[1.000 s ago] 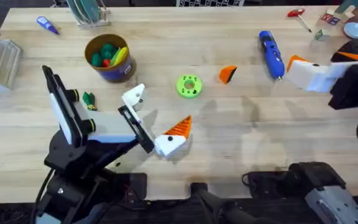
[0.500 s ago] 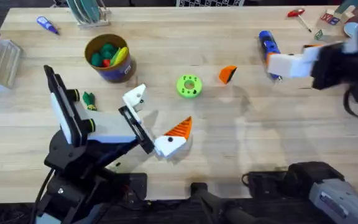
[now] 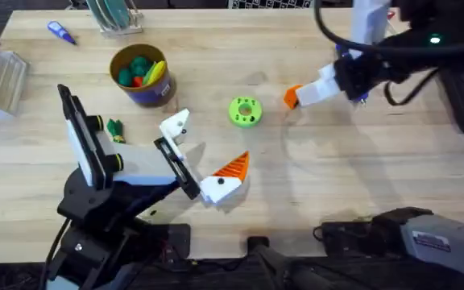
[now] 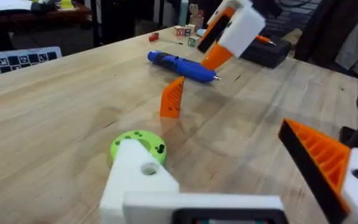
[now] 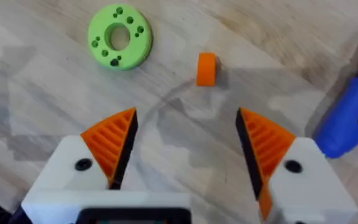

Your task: Pick up the gripper from the table and insert it into the empty holder that is missing its gripper. Then pick up a screw, insert it into the mounting hole, and use the screwdriver to tighten it. Finally, clean up the table by picking up the vegetable and placing it into the bucket.

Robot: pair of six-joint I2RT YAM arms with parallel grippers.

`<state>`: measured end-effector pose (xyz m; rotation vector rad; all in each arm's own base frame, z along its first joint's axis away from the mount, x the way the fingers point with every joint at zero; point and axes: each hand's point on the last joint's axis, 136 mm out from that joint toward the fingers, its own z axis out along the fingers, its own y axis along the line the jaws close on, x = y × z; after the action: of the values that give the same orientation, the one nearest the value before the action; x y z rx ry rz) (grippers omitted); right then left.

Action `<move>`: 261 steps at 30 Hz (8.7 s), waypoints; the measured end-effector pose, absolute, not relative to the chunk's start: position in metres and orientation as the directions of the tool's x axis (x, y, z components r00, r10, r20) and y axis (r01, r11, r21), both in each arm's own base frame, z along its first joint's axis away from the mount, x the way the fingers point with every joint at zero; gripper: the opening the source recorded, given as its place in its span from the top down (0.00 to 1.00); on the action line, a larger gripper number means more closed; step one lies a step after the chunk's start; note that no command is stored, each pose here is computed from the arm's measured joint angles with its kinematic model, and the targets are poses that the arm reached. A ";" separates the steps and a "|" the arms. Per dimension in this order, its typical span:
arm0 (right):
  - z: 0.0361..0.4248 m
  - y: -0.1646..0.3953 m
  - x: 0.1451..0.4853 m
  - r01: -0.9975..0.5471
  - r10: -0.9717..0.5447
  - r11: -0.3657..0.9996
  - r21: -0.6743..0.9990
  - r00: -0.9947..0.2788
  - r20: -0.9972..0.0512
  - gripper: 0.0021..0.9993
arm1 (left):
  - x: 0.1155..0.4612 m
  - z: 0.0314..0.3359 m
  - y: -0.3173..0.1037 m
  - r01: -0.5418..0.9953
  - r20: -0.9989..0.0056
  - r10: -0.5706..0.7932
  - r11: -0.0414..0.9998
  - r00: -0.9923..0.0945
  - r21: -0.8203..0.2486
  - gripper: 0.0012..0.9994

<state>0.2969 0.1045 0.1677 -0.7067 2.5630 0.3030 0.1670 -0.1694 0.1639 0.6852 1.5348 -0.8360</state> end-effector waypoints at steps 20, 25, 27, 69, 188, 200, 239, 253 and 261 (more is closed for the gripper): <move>0.094 0.113 0.335 -0.533 -0.456 0.837 0.124 -0.805 -0.379 0.39 | 0.167 0.164 -0.169 0.813 -0.991 -0.036 0.568 -0.129 -0.126 0.01; 0.095 0.113 0.336 -0.533 -0.455 0.837 0.122 -0.804 -0.383 0.51 | 0.167 0.164 -0.169 0.813 -0.991 -0.037 0.568 -0.128 -0.126 0.01; 0.095 0.113 0.336 -0.533 -0.455 0.837 0.122 -0.804 -0.383 0.53 | 0.167 0.164 -0.169 0.813 -0.991 -0.036 0.568 -0.129 -0.126 0.01; 0.193 0.150 0.275 -0.512 -0.019 0.556 0.655 -0.796 -0.605 0.99 | 0.167 0.164 -0.169 0.813 -0.991 -0.036 0.568 -0.128 -0.126 0.01; 0.166 0.332 0.241 -0.131 -0.074 0.215 0.968 -0.990 -0.118 0.99 | 0.177 0.163 -0.161 0.765 -0.984 -0.069 0.622 -0.162 -0.170 0.01; 0.166 0.332 0.239 -0.195 -0.098 0.204 0.959 -0.979 -0.178 0.90 | 0.177 0.163 -0.161 0.765 -0.984 -0.069 0.621 -0.162 -0.169 0.01; 0.177 0.329 0.237 -0.265 -0.134 0.145 0.953 -0.960 -0.247 0.15 | 0.169 0.164 -0.168 0.804 -0.988 -0.050 0.576 -0.145 -0.147 0.01; 0.172 0.309 0.242 -0.248 -0.154 0.142 0.958 -0.962 -0.226 0.23 | 0.169 0.164 -0.168 0.804 -0.988 -0.049 0.576 -0.146 -0.148 0.01; 0.172 0.309 0.242 -0.258 -0.157 0.140 0.956 -0.959 -0.236 0.75 | 0.169 0.164 -0.168 0.804 -0.988 -0.049 0.576 -0.146 -0.148 0.01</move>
<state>0.2417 0.3092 0.1718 -0.4218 2.3109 1.9648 0.1686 -0.1677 0.1637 0.6616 1.5475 -0.8447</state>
